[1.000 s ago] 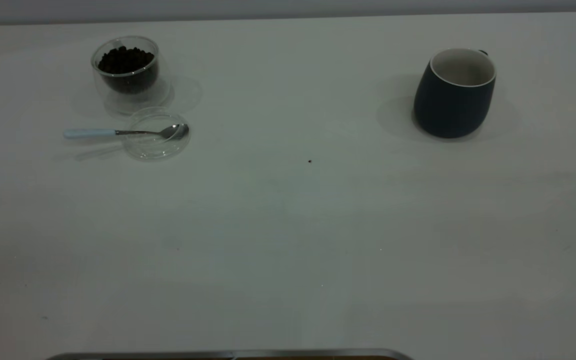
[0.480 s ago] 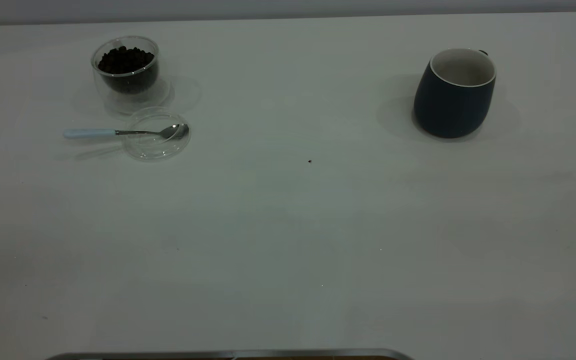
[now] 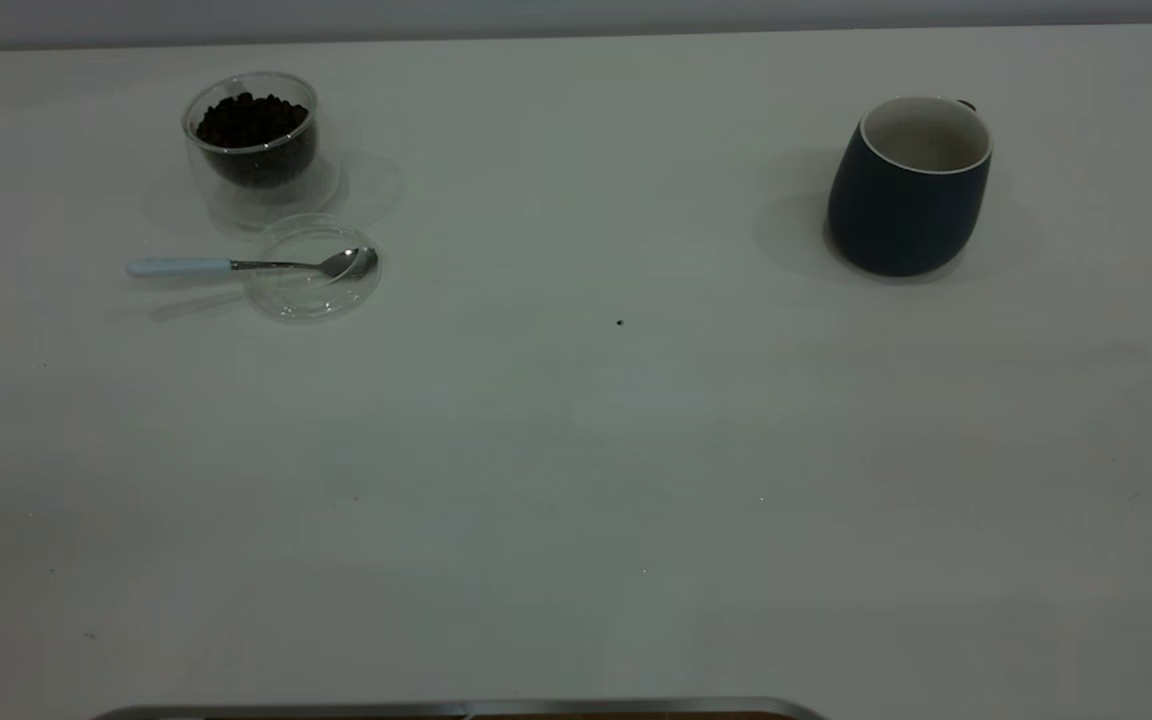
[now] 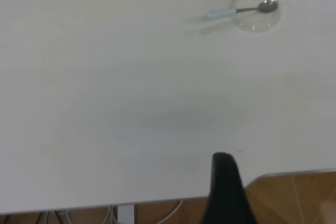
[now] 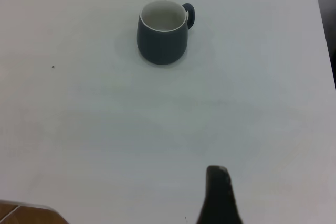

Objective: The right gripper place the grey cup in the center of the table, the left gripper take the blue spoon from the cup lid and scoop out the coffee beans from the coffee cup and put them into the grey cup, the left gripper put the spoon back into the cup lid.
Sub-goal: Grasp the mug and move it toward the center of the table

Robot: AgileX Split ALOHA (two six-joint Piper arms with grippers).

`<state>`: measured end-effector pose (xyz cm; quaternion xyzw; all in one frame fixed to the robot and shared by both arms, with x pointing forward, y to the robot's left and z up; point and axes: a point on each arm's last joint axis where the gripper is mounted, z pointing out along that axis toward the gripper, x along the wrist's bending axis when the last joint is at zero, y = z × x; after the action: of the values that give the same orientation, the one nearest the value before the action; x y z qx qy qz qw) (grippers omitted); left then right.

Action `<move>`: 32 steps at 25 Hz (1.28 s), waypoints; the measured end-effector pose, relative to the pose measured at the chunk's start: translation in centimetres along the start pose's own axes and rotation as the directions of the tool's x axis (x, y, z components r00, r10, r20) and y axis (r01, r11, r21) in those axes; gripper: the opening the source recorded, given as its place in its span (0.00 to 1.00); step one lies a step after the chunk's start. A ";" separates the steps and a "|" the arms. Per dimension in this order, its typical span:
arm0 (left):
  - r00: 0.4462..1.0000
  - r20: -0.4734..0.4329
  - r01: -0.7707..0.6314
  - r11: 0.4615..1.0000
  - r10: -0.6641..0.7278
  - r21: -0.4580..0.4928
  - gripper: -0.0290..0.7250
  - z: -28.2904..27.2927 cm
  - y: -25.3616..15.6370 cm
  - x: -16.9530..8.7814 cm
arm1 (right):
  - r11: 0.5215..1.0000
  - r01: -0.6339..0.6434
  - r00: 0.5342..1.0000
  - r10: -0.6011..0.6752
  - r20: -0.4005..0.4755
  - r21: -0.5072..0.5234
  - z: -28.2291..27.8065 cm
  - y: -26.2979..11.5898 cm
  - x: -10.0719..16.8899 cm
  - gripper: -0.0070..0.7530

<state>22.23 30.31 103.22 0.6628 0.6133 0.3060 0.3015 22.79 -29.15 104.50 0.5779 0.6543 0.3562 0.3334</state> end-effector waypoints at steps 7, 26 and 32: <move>1.000 0.000 0.000 1.000 0.000 0.000 0.82 0.0 0.0 0.0 | 1.000 0.000 1.000 0.000 -0.001 0.000 0.0 0.0 0.0 0.79; 1.000 0.000 0.000 1.000 0.000 0.000 0.82 0.0 0.0 0.0 | 0.999 0.052 0.998 -0.052 0.042 0.003 1.5 2.1 -0.7 0.79; 1.000 0.000 0.000 1.000 0.000 0.000 0.82 0.0 0.0 0.0 | 0.976 0.084 0.994 -0.096 0.052 0.200 6.0 7.3 -1.8 0.89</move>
<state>22.23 30.31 103.22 0.6627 0.6134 0.3060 0.3016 31.93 -29.91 107.63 0.5884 0.7013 0.2562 0.3104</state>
